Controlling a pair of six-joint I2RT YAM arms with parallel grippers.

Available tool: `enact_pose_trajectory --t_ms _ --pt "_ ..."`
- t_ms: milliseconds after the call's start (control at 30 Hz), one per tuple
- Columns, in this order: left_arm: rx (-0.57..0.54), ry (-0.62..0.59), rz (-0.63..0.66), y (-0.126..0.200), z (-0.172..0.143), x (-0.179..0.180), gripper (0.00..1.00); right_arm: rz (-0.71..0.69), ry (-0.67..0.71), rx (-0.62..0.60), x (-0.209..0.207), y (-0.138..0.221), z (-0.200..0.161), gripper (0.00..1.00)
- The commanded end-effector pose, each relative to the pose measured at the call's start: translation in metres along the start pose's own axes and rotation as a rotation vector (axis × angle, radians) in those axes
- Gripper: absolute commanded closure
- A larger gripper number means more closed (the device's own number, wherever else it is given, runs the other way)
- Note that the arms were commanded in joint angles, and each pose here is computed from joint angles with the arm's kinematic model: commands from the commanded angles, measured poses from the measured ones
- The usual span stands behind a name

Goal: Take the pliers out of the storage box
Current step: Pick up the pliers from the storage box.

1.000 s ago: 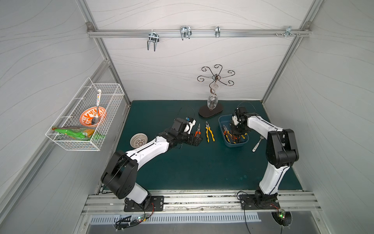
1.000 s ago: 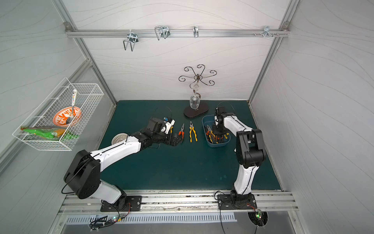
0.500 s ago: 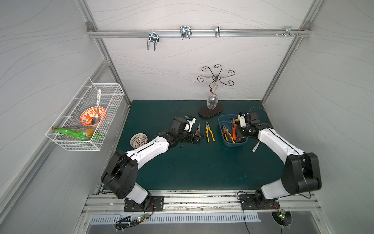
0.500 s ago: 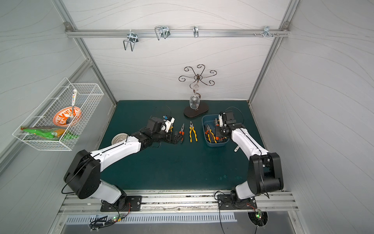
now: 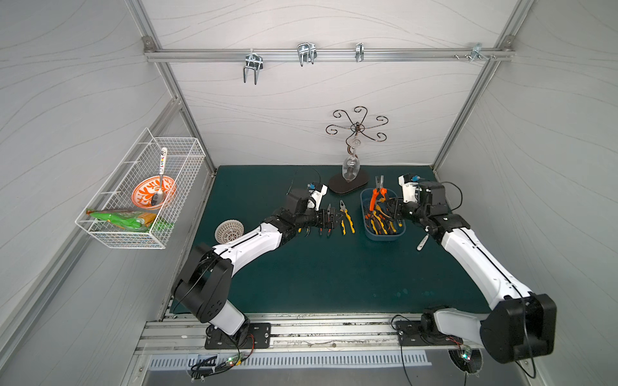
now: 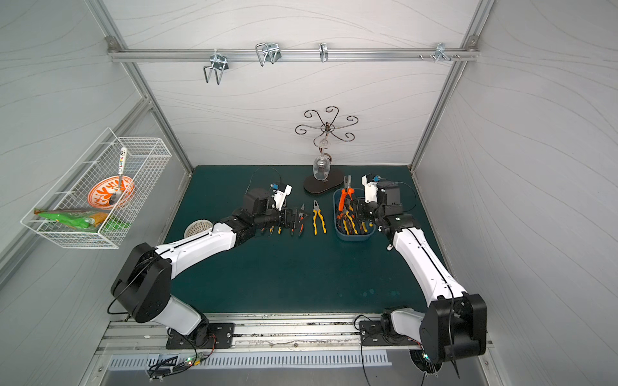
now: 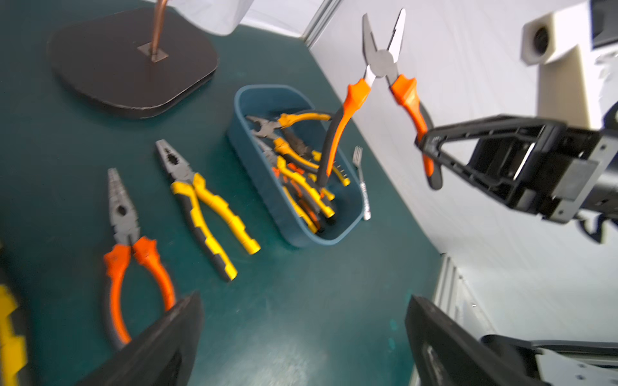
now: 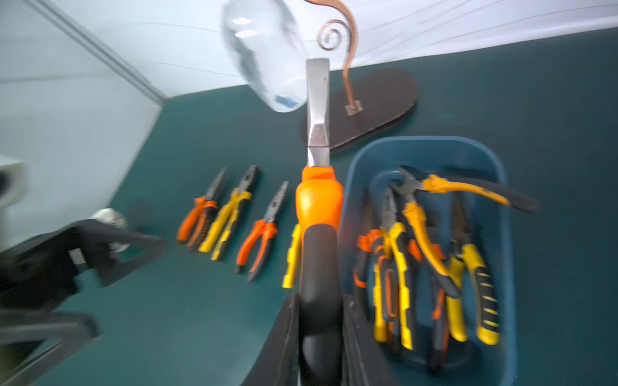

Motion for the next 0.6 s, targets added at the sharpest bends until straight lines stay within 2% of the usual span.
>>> enact_pose_trajectory --t_ms 0,167,267,367,567 --pt "-0.129 -0.026 -0.170 -0.002 0.034 -0.023 0.00 0.240 -0.004 -0.058 0.023 0.011 0.013 1.00" --pt "-0.204 0.034 -0.311 0.003 0.052 -0.025 0.02 0.482 -0.038 -0.032 0.038 0.012 0.015 1.00" --pt "-0.232 0.119 -0.338 0.005 0.060 -0.016 0.13 0.630 -0.044 0.004 0.046 0.012 0.016 1.00" --pt "-0.234 0.194 -0.391 0.006 0.070 -0.011 0.15 0.738 -0.060 0.050 0.051 0.008 0.017 1.00" --pt "-0.262 0.183 -0.502 0.009 0.088 -0.022 0.31 0.849 -0.071 0.128 0.055 0.000 0.017 1.00"
Point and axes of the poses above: each gripper's point midway between its finger pads, its own y axis back along the fingers, its own x axis along the line the jaws close on, z = x × y, the point moved 9 cm from there along y, back along the fingers, and after that the axes turned 4 degrees about -y, right-handed, at the moved point
